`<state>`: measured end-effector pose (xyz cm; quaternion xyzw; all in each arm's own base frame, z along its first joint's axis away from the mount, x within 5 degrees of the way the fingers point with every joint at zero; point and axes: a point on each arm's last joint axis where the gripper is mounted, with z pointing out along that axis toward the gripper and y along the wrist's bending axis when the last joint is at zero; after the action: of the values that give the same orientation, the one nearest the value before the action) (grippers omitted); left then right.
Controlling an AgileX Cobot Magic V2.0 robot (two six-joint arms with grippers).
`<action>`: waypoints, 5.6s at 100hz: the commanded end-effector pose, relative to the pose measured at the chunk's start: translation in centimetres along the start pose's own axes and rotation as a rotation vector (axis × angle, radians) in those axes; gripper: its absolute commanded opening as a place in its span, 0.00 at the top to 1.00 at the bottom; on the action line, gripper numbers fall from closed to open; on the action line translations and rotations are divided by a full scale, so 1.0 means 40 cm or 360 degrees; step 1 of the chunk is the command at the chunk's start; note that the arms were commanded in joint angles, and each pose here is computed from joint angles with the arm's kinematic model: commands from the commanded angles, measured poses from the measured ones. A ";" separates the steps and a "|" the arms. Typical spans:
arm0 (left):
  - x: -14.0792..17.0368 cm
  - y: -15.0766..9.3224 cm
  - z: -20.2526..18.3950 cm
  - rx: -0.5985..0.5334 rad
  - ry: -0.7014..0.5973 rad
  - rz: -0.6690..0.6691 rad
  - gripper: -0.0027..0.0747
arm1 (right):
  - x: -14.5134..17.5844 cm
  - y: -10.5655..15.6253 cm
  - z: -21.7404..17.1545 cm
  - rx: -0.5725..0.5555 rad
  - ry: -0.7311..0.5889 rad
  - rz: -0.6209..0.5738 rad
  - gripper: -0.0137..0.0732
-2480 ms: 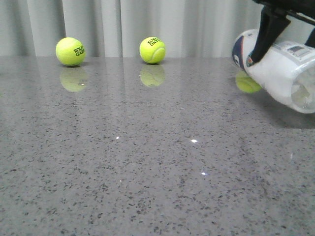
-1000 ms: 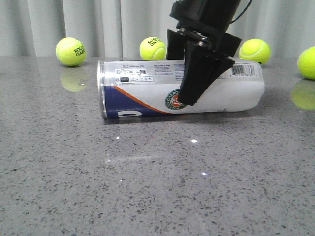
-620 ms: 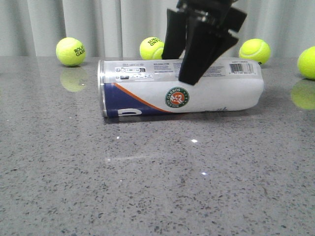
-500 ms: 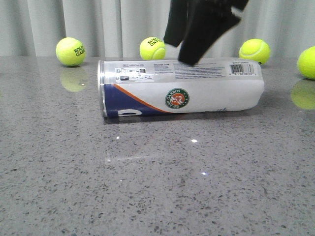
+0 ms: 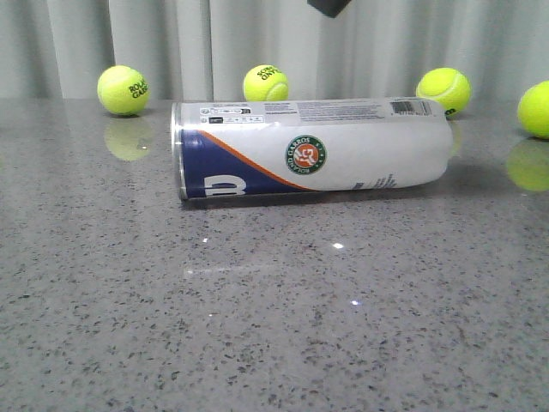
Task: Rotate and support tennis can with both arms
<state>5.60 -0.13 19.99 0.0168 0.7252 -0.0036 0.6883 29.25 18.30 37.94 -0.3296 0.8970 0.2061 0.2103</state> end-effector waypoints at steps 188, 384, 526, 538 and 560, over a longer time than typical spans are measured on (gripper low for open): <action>-0.246 0.009 0.045 -0.0030 0.0689 -0.0022 0.99 | 0.728 0.127 -0.236 0.0501 -0.1557 -0.0052 0.91; -0.183 -0.461 0.640 0.1864 0.1459 -0.1448 0.35 | 0.728 0.127 -0.236 0.0501 -0.1557 -0.0052 0.91; -0.509 -0.360 0.439 0.1676 0.1090 -0.0498 0.99 | 0.728 0.127 -0.236 0.0501 -0.1557 -0.0052 0.91; -0.568 -0.331 0.399 0.1492 0.1170 -0.0178 0.99 | 0.728 0.127 -0.236 0.0501 -0.1557 -0.0052 0.91; -0.621 -0.339 0.364 0.1240 0.1402 0.0164 0.99 | 0.728 0.127 -0.236 0.0501 -0.1557 -0.0052 0.91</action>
<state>22.11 -14.19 41.99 0.3061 0.8808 -0.2485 0.2622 3.22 2.47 30.66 -0.1824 0.7360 0.1974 0.6214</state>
